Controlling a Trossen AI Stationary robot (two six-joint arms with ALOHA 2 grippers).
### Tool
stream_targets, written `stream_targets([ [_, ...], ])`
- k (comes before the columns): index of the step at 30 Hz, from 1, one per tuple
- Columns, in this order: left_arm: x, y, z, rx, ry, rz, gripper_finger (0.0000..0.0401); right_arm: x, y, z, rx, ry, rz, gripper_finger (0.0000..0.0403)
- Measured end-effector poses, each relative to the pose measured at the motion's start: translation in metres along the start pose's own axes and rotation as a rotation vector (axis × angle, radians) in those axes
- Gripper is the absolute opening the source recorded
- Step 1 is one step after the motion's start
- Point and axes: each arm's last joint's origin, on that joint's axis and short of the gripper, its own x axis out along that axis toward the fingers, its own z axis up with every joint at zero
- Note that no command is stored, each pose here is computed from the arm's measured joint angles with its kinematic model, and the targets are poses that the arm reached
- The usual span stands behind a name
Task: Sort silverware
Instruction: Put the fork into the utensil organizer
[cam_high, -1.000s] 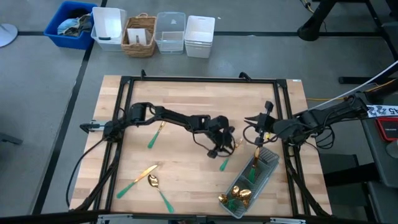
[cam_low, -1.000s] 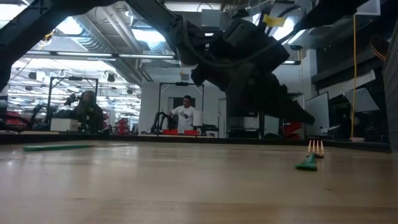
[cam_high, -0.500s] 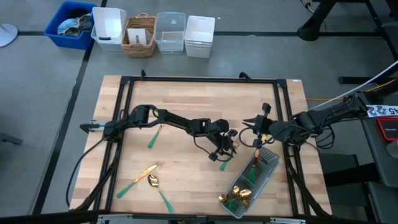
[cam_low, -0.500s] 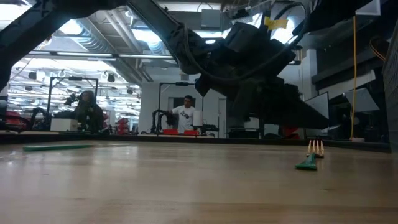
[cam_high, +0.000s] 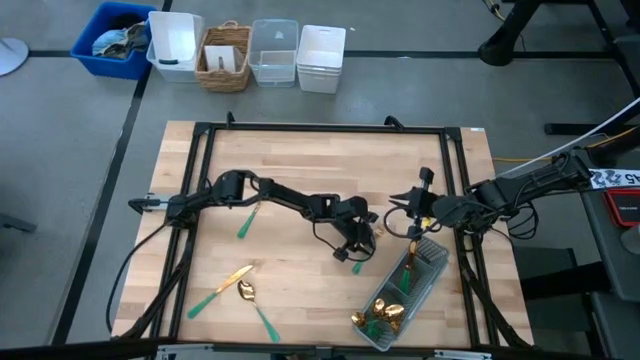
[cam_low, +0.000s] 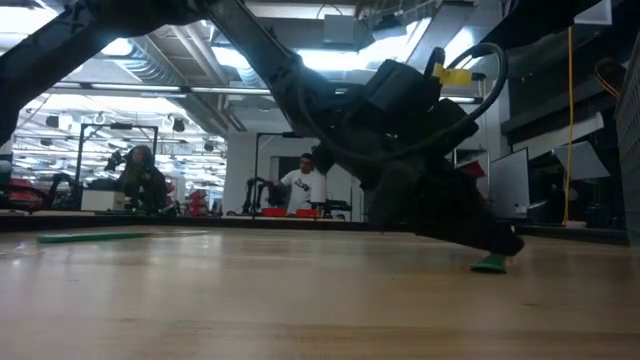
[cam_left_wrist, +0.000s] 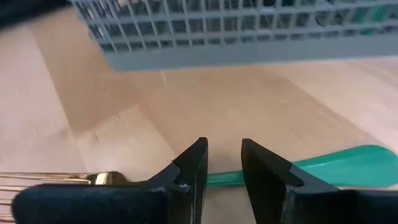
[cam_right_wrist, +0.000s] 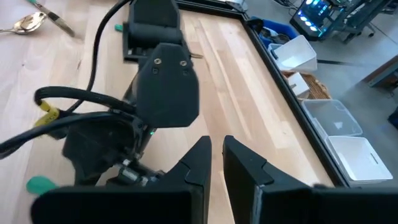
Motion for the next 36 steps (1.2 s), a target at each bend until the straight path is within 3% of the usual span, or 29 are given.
stream_targets([
  [14,-0.052,0.021,-0.012,-0.211,0.249,-0.054,0.009,0.0,0.0,0.0,-0.004,0.004,-0.001,0.0044],
  [24,-0.066,0.02,0.006,-0.258,0.25,-0.037,0.009,0.0,0.0,0.0,0.0,0.001,-0.001,0.0044],
  [30,-0.074,0.015,0.019,-0.436,0.27,0.003,0.009,0.0,0.0,0.0,0.043,0.002,-0.001,0.0044],
  [36,-0.086,0.015,0.021,-0.775,0.384,0.229,0.009,0.0,0.0,-0.001,0.056,0.007,-0.002,0.0044],
])
